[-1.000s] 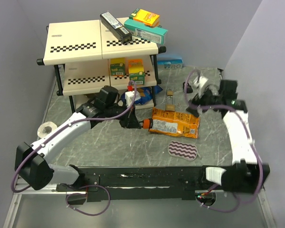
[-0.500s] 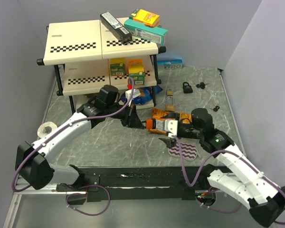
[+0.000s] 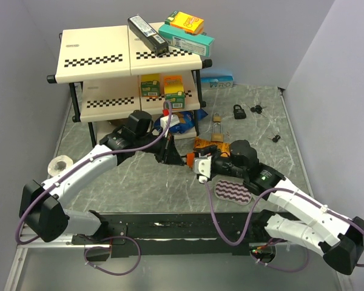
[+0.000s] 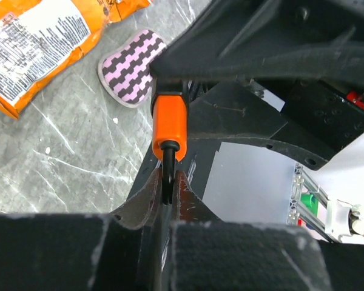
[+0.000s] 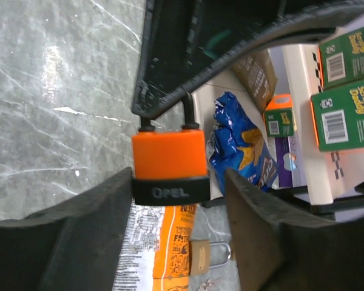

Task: Lock with the key
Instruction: Place the lock at the center of the board.

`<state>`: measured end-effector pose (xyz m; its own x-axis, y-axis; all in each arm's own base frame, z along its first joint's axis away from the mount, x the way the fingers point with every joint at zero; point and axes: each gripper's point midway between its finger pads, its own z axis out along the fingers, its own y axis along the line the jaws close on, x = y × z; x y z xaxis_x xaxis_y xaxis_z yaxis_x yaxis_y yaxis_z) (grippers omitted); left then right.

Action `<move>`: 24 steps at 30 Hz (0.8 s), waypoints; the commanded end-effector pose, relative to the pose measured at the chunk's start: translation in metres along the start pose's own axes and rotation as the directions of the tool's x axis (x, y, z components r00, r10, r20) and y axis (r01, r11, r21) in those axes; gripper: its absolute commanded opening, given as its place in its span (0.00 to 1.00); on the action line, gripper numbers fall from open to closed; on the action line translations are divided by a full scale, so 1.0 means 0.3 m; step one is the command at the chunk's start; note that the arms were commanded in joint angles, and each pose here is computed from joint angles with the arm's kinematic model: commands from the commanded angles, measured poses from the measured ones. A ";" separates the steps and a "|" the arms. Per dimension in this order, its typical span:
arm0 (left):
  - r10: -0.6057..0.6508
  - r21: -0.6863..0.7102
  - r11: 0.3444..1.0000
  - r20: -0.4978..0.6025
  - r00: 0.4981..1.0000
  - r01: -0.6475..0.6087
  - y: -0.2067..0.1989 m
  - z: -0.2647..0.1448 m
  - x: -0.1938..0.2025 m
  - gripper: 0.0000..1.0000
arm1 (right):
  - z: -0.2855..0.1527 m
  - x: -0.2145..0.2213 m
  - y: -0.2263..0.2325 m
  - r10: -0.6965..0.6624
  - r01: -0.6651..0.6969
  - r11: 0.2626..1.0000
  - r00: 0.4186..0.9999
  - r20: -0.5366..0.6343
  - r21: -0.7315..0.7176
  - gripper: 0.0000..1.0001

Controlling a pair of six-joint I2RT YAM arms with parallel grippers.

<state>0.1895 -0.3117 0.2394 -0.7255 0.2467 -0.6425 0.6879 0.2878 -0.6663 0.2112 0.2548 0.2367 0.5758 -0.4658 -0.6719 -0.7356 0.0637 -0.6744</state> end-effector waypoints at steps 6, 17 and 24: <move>0.042 0.028 0.999 0.048 0.998 -0.044 -0.040 -0.004 -0.043 0.01 | 0.022 -0.038 -0.013 -0.098 0.099 0.995 0.995 0.033 -0.004 0.59; 0.049 0.038 0.998 0.036 0.998 -0.050 -0.050 0.009 -0.039 0.01 | 0.036 -0.036 -0.020 -0.087 0.088 0.996 0.996 0.021 -0.014 0.55; 0.064 0.015 0.998 0.036 0.997 -0.064 -0.039 0.003 -0.034 0.22 | 0.029 -0.039 -0.027 -0.039 0.039 0.999 0.999 0.007 -0.009 0.11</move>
<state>0.1938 -0.3123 0.2350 -0.7296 0.2380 -0.6411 0.6819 0.3241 -0.6557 0.2132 0.2617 0.2250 0.5998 -0.4904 -0.6323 -0.7232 0.0059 -0.6906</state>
